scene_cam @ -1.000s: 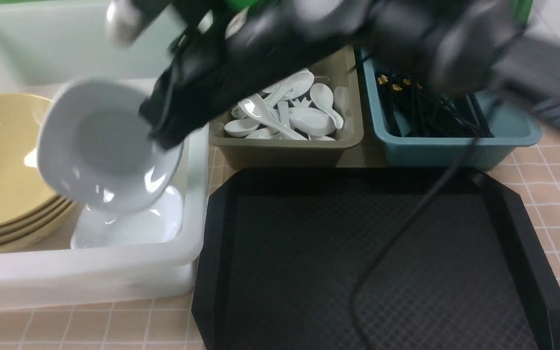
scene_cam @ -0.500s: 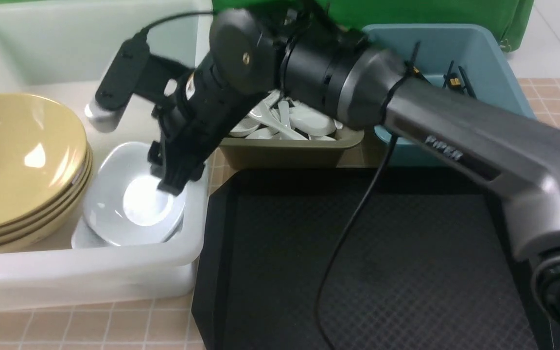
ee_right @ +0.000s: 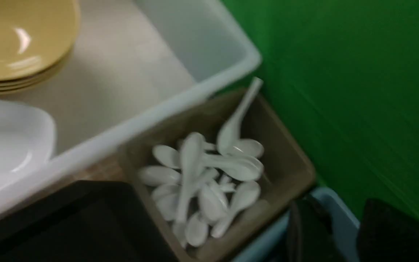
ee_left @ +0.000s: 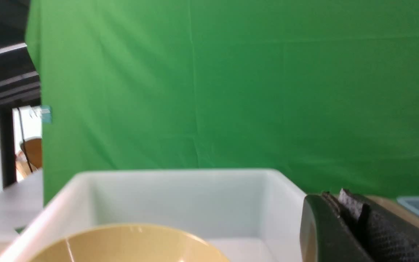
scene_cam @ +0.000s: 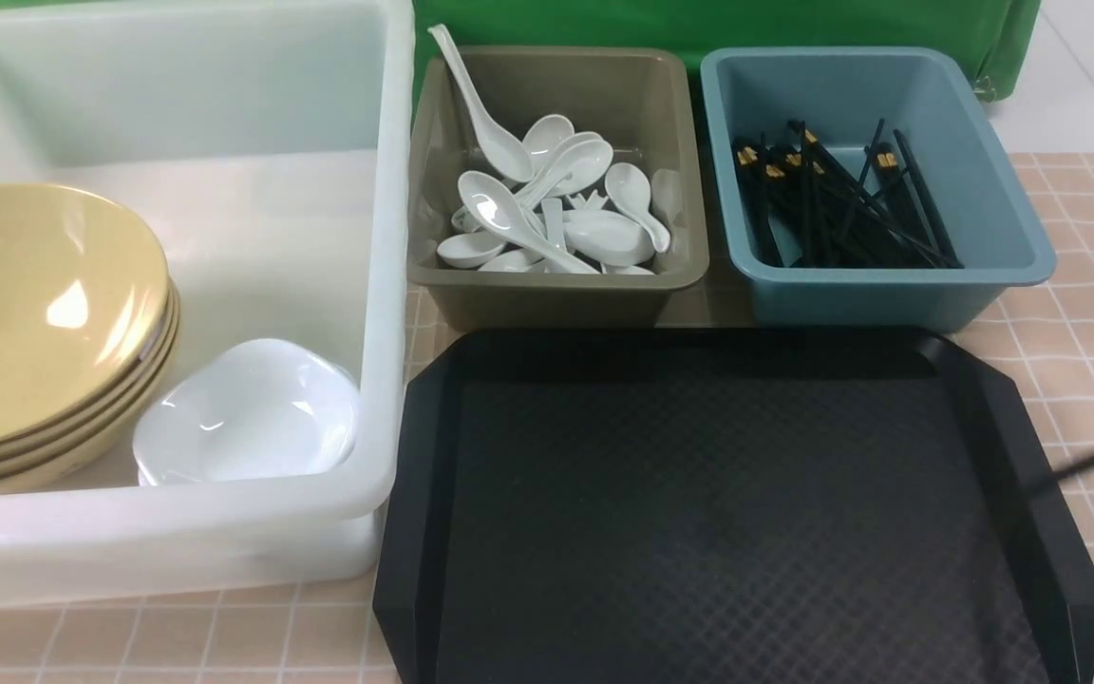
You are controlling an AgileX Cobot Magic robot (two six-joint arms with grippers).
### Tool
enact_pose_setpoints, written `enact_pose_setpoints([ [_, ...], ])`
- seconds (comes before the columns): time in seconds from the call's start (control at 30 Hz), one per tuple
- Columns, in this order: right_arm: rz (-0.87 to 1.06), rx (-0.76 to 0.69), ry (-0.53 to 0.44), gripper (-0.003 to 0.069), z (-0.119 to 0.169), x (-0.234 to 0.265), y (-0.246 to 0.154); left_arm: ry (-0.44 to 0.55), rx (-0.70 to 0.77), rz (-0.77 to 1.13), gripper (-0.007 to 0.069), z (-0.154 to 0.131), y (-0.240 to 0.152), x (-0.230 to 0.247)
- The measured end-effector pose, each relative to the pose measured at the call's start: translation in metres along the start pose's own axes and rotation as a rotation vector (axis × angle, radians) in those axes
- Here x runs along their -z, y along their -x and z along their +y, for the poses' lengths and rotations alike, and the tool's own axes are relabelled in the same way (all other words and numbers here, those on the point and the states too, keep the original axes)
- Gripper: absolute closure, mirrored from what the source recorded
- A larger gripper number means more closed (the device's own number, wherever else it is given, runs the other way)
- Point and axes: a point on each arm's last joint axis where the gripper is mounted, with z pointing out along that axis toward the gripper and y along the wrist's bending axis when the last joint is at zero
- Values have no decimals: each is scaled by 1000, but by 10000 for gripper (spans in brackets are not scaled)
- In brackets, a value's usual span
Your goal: On brown table put chopsticks spoon bowls plates into blue grey white boxes.
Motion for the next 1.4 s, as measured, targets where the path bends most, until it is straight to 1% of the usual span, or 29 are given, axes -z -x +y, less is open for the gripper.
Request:
enact_pose_setpoints([
  [0.07, 5, -58, -70, 539, -17, 26, -11, -20, 0, 37, 603, -2, -3, 0],
  [0.13, 17, -106, -134, 599, -29, 55, -28, -40, 2, 78, 603, -4, -8, 0],
  [0.17, 25, -116, -150, 615, -30, 65, -37, -48, 3, 97, 603, -4, -11, 0],
  [0.2, 35, -114, -147, 617, -29, 61, -39, -52, 3, 106, 603, -5, -12, 0],
  [0.23, 26, -121, -159, 621, -25, 76, -55, -66, 4, 138, 603, -6, -16, 1],
  [0.3, 0, -126, -163, 621, -20, 88, -66, -76, 4, 159, 603, -7, -19, 1],
  [0.33, -17, -130, -162, 621, -14, 93, -77, -86, 4, 179, 603, -8, -21, 1],
  [0.37, -50, -139, -159, 621, -4, 98, -97, -103, 5, 212, 603, -9, -25, 2],
  [0.43, -96, -132, -156, 621, 12, 97, -126, -119, 5, 242, 603, -11, -27, 3],
  [0.5, -124, -135, -143, 621, 30, 85, -157, -136, 4, 273, 603, -12, -30, 4],
  [0.53, -143, -139, -133, 621, 42, 76, -179, -144, 4, 287, 603, -13, -31, 4],
  [0.57, -150, -147, -130, 621, 46, 73, -186, -145, 4, 290, 603, -13, -31, 4],
  [0.6, -158, -167, -114, 621, 61, 60, -213, -155, 3, 310, 603, -14, -33, 5],
  [0.63, -164, -175, -108, 621, 68, 55, -227, -163, 2, 325, 603, -15, -35, 5],
  [0.8, -133, -181, -59, 621, 107, 23, -300, -192, 3, 378, 603, -17, -39, 7],
  [0.9, -56, -201, -33, 621, 121, 12, -329, -206, 2, 404, 603, -18, -41, 9],
  [1.0, 11, -247, -37, 621, 125, 10, -345, -219, 2, 429, 603, -19, -43, 10],
  [1.17, 49, -314, -55, 620, 126, 21, -353, -229, 3, 447, 603, -20, -45, 11],
  [1.2, 36, -347, -83, 619, 125, 30, -355, -232, 3, 453, 603, -20, -45, 11],
  [1.23, 31, -349, -89, 619, 124, 31, -356, -233, 3, 453, 603, -20, -45, 11],
  [1.27, -28, -378, -129, 619, 124, 42, -358, -235, 3, 458, 603, -21, -45, 11],
  [1.4, -177, -408, -229, 617, 127, 61, -372, -237, 3, 462, 603, -21, -46, 11],
])
